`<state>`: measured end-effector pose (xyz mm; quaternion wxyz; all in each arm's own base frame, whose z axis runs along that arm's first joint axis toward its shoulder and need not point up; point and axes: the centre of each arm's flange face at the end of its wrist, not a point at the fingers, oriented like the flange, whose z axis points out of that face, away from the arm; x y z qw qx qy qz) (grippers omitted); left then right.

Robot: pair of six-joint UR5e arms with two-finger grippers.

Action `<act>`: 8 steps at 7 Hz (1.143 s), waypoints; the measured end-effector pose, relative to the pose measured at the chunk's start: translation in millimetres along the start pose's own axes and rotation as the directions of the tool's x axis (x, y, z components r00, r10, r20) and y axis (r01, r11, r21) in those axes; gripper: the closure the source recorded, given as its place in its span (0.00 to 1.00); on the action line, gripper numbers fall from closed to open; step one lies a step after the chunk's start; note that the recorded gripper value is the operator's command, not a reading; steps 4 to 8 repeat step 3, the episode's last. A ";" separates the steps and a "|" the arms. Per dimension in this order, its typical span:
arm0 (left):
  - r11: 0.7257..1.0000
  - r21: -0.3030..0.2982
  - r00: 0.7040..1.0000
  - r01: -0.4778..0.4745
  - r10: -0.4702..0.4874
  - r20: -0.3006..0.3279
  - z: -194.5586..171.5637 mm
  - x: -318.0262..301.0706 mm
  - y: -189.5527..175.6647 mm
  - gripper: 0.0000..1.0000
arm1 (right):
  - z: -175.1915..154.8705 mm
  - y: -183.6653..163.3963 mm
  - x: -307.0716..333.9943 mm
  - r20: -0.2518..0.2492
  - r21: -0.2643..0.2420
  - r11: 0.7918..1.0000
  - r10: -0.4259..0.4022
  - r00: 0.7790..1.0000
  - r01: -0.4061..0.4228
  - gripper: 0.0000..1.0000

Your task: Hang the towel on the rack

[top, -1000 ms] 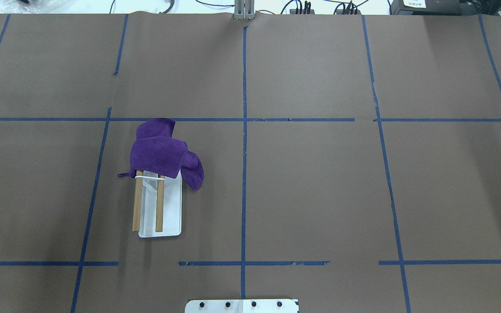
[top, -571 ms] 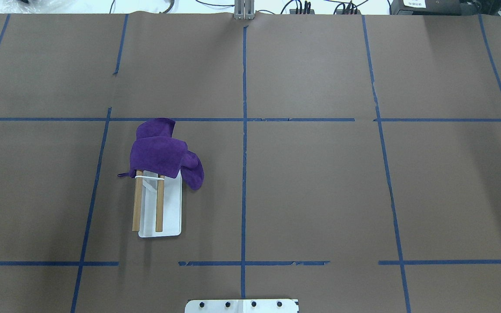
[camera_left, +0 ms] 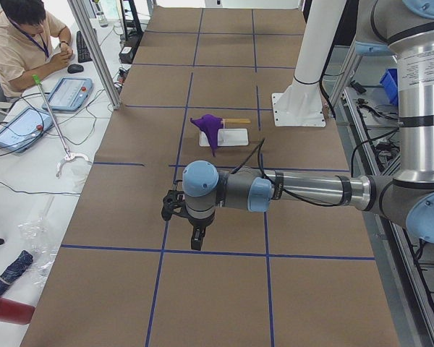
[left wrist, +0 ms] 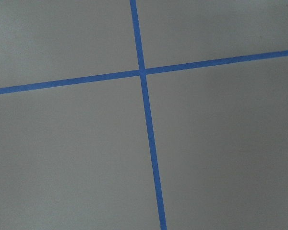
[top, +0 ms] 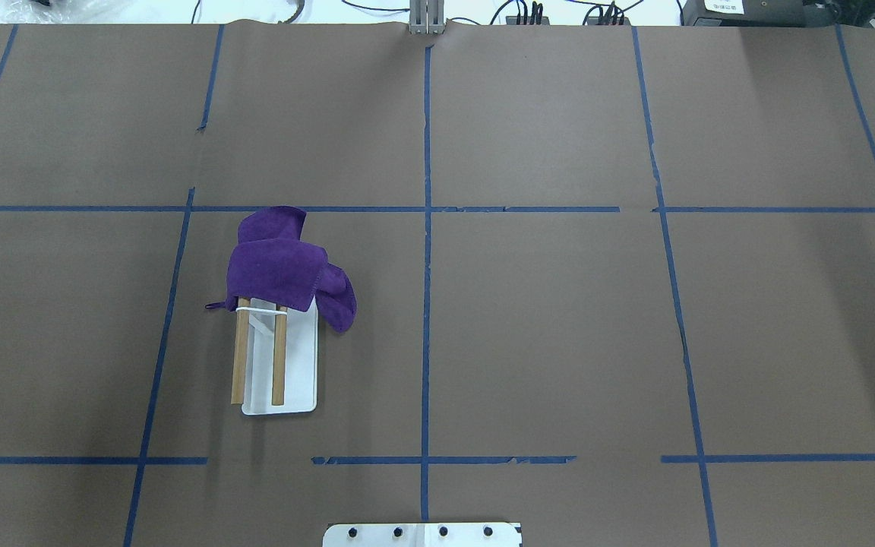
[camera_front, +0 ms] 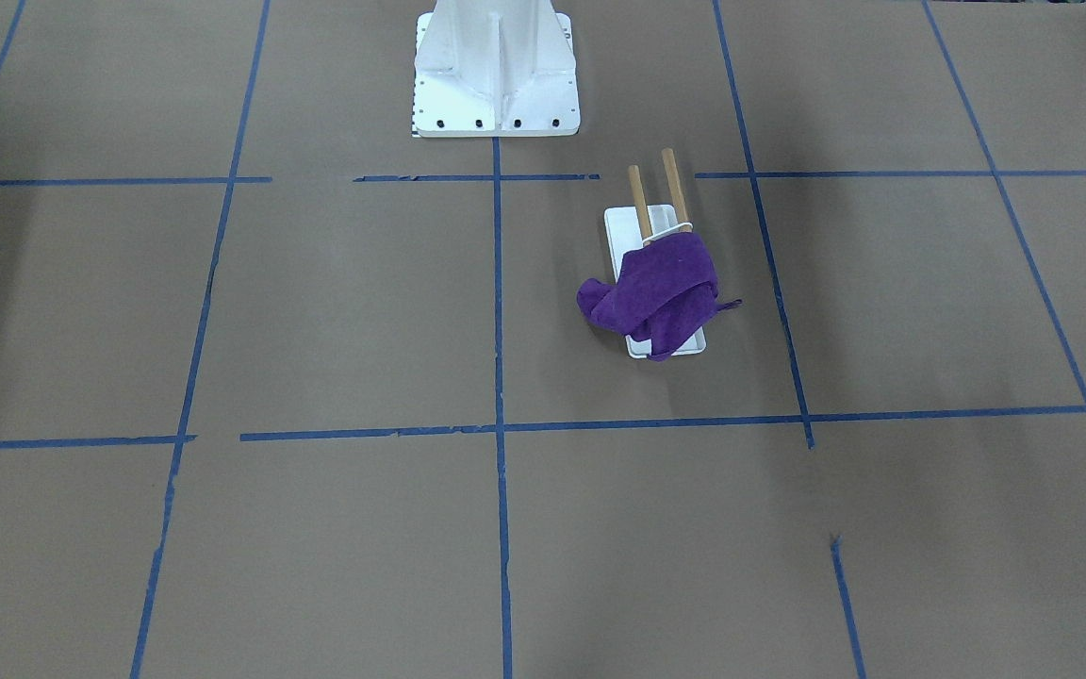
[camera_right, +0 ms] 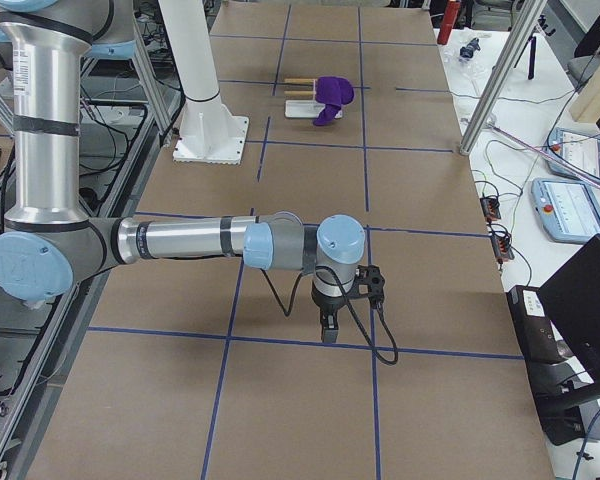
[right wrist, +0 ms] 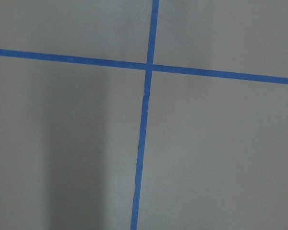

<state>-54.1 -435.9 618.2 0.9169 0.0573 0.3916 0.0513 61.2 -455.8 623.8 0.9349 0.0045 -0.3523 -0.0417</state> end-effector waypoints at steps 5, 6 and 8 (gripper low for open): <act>1.000 0.002 1.000 0.002 -0.002 0.000 0.1 -0.2 -1.1 0.00 | -0.7 -0.7 -0.8 0.002 0.002 1.000 -0.001 1.000 0.001 0.00; 1.000 0.002 1.000 0.002 -0.002 0.000 0.1 -0.2 -1.1 0.00 | -0.7 -0.7 -0.8 0.002 0.002 1.000 -0.001 1.000 0.001 0.00; 1.000 0.002 1.000 0.002 -0.002 0.000 0.1 -0.2 -1.1 0.00 | -0.7 -0.7 -0.8 0.002 0.002 1.000 -0.001 1.000 0.001 0.00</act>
